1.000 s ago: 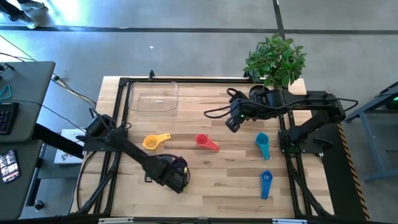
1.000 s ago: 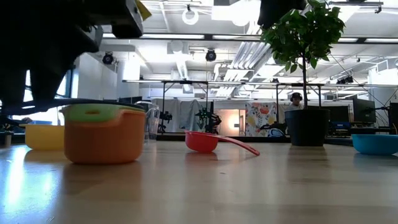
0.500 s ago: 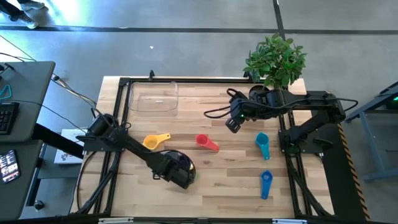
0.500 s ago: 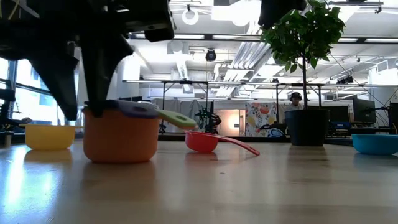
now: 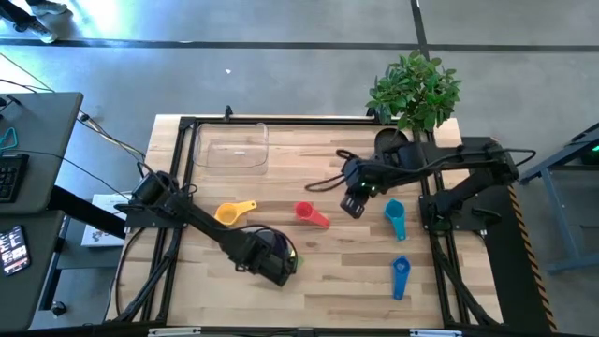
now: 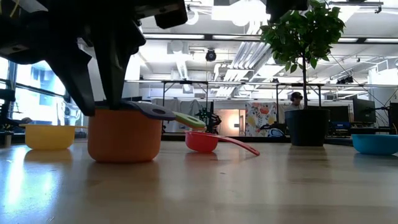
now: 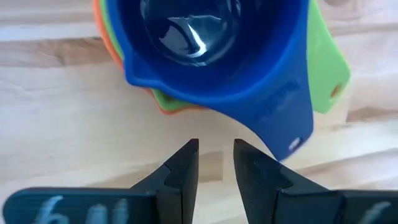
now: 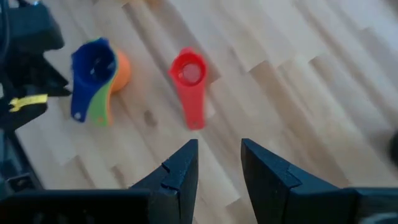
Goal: Nest measuring cups in basket
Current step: Stack the violet measuring cup on top of the green measuring cup
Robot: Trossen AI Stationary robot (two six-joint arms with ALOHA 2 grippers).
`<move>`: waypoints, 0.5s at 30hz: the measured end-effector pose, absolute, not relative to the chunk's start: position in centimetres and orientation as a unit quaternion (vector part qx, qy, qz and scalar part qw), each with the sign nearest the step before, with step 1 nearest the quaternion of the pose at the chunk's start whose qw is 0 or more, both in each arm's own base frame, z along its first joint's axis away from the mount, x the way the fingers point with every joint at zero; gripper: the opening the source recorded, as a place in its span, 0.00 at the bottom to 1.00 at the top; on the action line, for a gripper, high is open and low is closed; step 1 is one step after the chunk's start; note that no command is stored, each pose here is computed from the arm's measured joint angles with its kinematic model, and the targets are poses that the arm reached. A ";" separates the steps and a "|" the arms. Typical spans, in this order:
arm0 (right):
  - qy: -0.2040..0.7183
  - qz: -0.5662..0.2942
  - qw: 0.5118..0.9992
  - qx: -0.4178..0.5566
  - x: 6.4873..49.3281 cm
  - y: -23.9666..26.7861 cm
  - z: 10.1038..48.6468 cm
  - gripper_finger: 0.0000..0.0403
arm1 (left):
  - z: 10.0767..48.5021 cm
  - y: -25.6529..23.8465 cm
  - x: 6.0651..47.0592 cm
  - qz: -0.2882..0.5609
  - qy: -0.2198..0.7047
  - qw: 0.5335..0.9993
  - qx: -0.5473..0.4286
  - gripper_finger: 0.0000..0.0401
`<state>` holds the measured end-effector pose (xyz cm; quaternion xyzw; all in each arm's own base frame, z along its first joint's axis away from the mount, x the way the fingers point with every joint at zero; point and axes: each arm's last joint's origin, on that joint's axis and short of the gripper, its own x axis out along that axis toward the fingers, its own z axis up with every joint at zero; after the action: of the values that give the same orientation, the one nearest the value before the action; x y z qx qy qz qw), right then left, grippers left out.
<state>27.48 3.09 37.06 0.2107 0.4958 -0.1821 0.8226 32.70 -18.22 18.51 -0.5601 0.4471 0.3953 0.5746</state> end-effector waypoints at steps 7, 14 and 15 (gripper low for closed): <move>0.531 -0.144 0.813 0.190 30.3 6.1 34.2 0.28 | 18.5 -18.2 32.7 0.398 0.437 0.581 -0.560 0.22; 0.536 -0.074 0.815 0.206 32.7 8.0 32.6 0.28 | 18.6 -18.6 32.7 0.396 0.402 0.614 -0.552 0.22; 0.534 -0.067 0.817 0.209 32.9 8.1 32.4 0.28 | 18.6 -18.8 32.6 0.396 0.399 0.618 -0.549 0.22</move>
<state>32.93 8.07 32.45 0.2095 0.5336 -0.0674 0.8166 32.63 -18.76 18.64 -0.5494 0.3993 0.3965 0.6177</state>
